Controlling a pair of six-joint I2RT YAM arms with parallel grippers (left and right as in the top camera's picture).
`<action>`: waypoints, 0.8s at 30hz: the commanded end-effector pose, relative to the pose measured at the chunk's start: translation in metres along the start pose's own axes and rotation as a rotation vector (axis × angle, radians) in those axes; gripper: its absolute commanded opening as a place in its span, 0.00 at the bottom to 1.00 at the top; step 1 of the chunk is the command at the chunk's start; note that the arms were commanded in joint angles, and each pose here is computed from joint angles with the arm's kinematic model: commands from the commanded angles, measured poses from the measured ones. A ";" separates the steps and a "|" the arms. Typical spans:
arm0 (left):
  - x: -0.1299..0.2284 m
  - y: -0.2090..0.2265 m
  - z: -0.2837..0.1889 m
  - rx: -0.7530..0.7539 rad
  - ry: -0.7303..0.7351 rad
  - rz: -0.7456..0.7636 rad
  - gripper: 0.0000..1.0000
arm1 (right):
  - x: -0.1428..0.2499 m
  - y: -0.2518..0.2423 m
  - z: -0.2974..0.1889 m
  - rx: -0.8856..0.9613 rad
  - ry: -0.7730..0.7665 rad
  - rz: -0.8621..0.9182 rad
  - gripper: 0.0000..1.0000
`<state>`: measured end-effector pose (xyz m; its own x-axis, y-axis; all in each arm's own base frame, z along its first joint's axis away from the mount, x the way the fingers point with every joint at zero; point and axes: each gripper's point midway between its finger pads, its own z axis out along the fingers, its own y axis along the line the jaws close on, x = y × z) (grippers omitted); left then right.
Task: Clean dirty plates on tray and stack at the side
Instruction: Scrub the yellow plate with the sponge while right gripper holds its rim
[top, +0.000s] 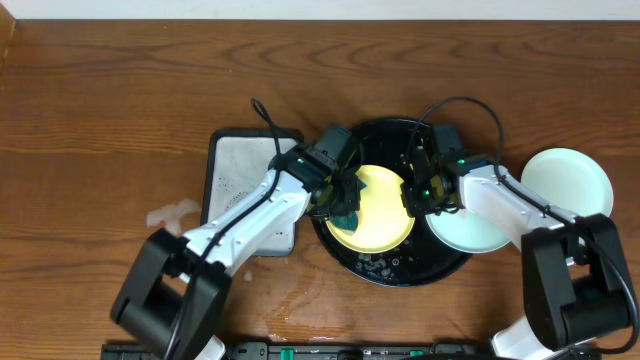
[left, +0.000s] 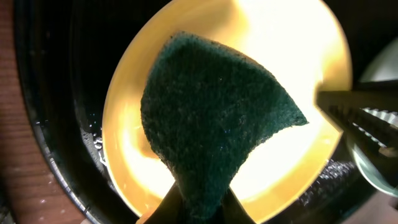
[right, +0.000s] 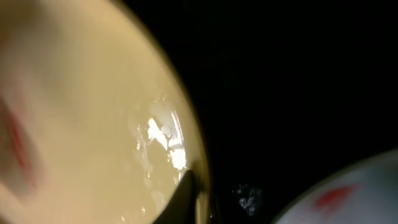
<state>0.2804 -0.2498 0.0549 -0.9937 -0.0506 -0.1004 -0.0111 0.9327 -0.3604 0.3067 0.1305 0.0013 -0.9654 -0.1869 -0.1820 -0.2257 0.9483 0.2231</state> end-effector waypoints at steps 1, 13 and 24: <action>0.004 0.003 0.018 -0.017 0.032 -0.061 0.07 | 0.006 0.003 0.006 -0.027 0.028 0.029 0.01; 0.041 -0.009 0.105 0.007 0.192 -0.031 0.07 | 0.009 0.001 0.006 -0.010 0.041 0.127 0.01; 0.001 0.120 0.042 -0.693 -0.008 0.051 0.07 | 0.014 -0.001 0.006 -0.002 0.058 0.131 0.01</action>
<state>0.2765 -0.2513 0.0022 -0.9976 -0.0232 -0.0655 -0.0168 0.9952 -0.0964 0.3034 0.1324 0.0026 -0.9862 -0.0861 -0.1415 -0.1210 0.9579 0.2603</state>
